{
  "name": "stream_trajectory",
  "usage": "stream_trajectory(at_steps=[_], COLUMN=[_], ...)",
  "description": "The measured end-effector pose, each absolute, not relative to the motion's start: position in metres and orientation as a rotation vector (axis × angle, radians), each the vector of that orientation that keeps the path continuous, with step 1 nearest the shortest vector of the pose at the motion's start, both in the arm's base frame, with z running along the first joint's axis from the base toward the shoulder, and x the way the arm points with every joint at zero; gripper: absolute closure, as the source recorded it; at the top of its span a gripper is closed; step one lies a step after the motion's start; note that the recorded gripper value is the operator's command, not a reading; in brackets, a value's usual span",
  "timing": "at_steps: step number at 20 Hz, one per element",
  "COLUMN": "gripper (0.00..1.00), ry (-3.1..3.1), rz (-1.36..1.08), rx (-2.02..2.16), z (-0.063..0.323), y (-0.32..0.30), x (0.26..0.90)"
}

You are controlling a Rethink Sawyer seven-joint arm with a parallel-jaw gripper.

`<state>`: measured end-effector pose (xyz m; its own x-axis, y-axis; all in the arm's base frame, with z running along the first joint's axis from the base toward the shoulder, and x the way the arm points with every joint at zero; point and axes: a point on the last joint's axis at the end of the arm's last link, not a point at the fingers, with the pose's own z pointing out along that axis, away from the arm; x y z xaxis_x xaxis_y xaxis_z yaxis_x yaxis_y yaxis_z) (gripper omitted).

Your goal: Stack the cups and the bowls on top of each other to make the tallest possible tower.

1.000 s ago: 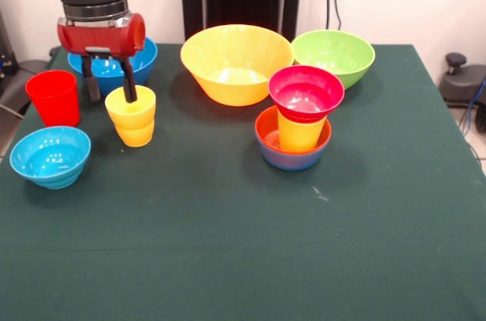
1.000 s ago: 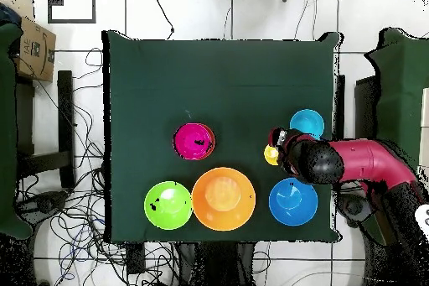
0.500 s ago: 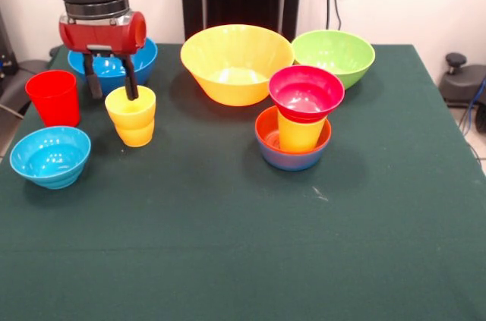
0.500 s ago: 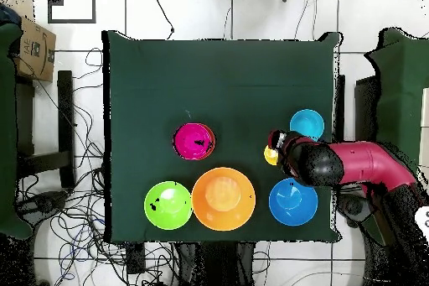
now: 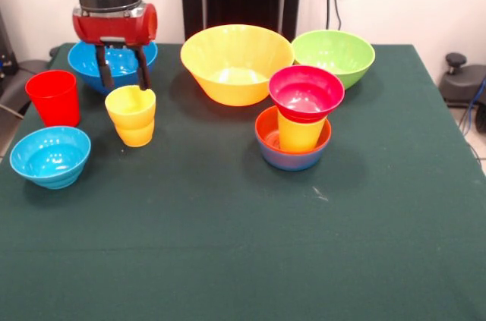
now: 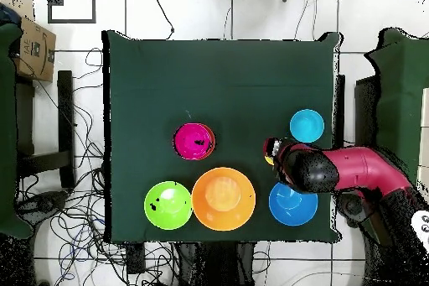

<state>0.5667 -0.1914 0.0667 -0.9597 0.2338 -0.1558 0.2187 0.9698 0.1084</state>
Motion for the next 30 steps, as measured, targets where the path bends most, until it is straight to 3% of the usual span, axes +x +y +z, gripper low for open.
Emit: stream_trajectory(at_steps=[13, 30], gripper=[0.00, 0.00], ry=[2.979, 3.016], rz=[0.129, 0.199], rx=[0.271, 0.253], z=[0.060, 0.015], y=[-0.174, -0.162], x=[0.557, 0.532])
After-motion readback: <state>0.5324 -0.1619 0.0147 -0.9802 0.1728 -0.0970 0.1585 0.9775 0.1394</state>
